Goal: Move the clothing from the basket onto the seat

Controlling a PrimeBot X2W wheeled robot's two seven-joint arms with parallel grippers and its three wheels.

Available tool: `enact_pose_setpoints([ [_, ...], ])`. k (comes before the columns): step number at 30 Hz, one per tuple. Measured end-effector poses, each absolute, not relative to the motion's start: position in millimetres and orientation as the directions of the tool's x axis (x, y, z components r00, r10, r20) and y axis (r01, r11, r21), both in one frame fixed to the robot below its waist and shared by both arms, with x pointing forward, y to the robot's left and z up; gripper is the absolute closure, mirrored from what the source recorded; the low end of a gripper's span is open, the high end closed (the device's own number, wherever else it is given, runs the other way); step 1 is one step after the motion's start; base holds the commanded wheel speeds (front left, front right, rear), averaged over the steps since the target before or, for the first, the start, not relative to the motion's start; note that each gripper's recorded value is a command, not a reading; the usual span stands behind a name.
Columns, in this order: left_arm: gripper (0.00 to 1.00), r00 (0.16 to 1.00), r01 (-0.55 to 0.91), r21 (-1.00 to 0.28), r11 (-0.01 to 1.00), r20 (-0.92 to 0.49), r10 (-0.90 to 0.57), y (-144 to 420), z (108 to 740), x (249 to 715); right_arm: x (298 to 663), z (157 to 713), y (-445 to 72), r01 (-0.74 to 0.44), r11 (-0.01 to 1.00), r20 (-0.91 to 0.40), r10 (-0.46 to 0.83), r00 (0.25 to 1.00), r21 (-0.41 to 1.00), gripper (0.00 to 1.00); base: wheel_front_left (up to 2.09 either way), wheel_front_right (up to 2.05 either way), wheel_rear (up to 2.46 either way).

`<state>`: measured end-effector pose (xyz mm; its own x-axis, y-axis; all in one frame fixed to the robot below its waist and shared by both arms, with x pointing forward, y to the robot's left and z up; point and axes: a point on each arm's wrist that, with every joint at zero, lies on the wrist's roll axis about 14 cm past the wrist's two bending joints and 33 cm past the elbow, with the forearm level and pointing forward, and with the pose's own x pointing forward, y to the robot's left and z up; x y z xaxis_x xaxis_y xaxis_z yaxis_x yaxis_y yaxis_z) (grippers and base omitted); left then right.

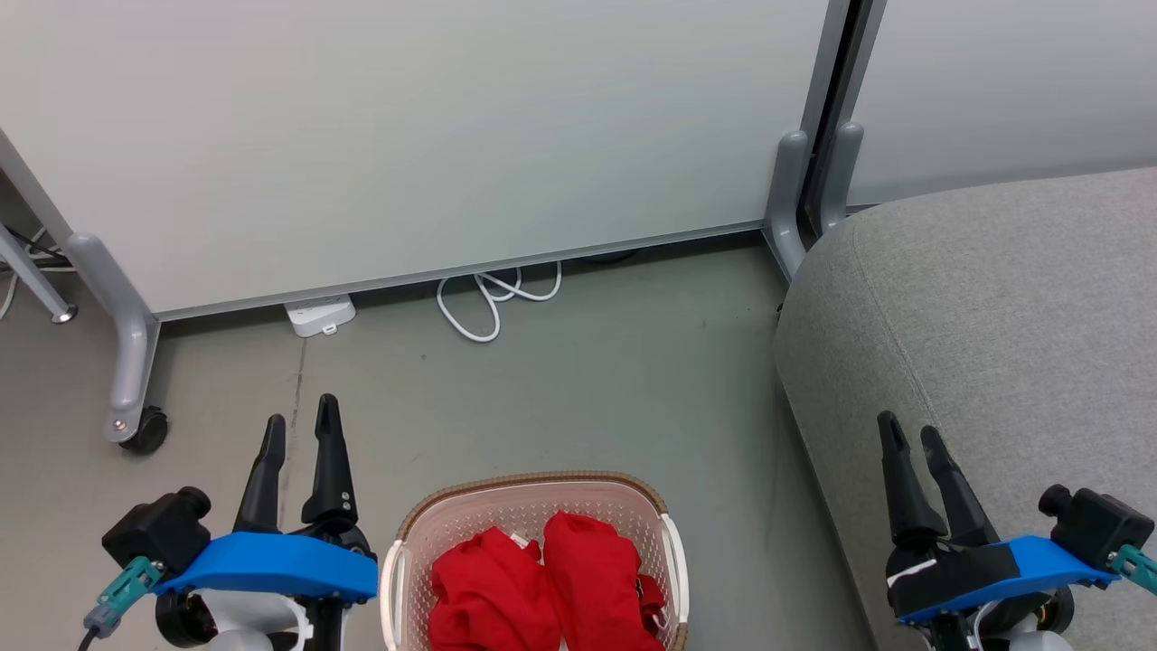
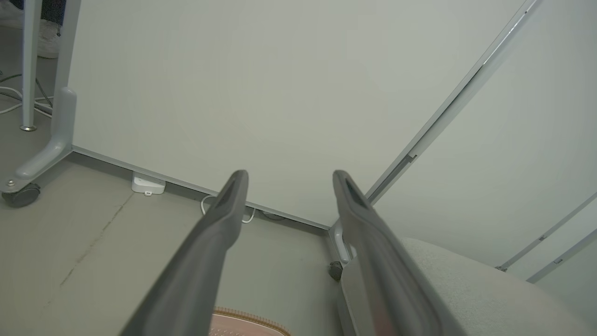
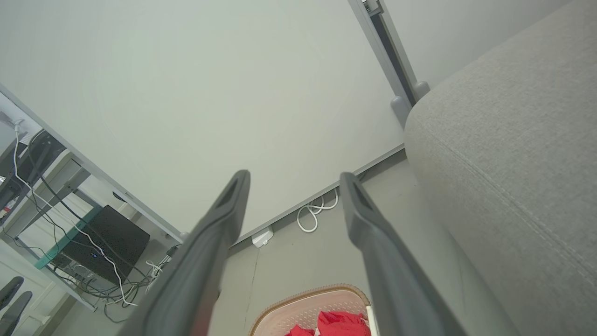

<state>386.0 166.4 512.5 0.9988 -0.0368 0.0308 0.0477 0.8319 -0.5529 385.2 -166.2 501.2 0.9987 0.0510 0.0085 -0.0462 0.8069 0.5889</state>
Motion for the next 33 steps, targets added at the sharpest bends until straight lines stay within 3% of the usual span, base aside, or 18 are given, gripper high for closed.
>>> enact_pose_setpoints([
  [33, 0.00, 0.991, 0.122, -0.234, 0.965, 0.073, -0.108, 149.9, 514.8, 384.7, 385.2, 500.9, -150.6, -0.122, 0.948, 0.038, 0.116, 0.993, 0.293, 0.00, 0.00, 0.00, 0.00],
])
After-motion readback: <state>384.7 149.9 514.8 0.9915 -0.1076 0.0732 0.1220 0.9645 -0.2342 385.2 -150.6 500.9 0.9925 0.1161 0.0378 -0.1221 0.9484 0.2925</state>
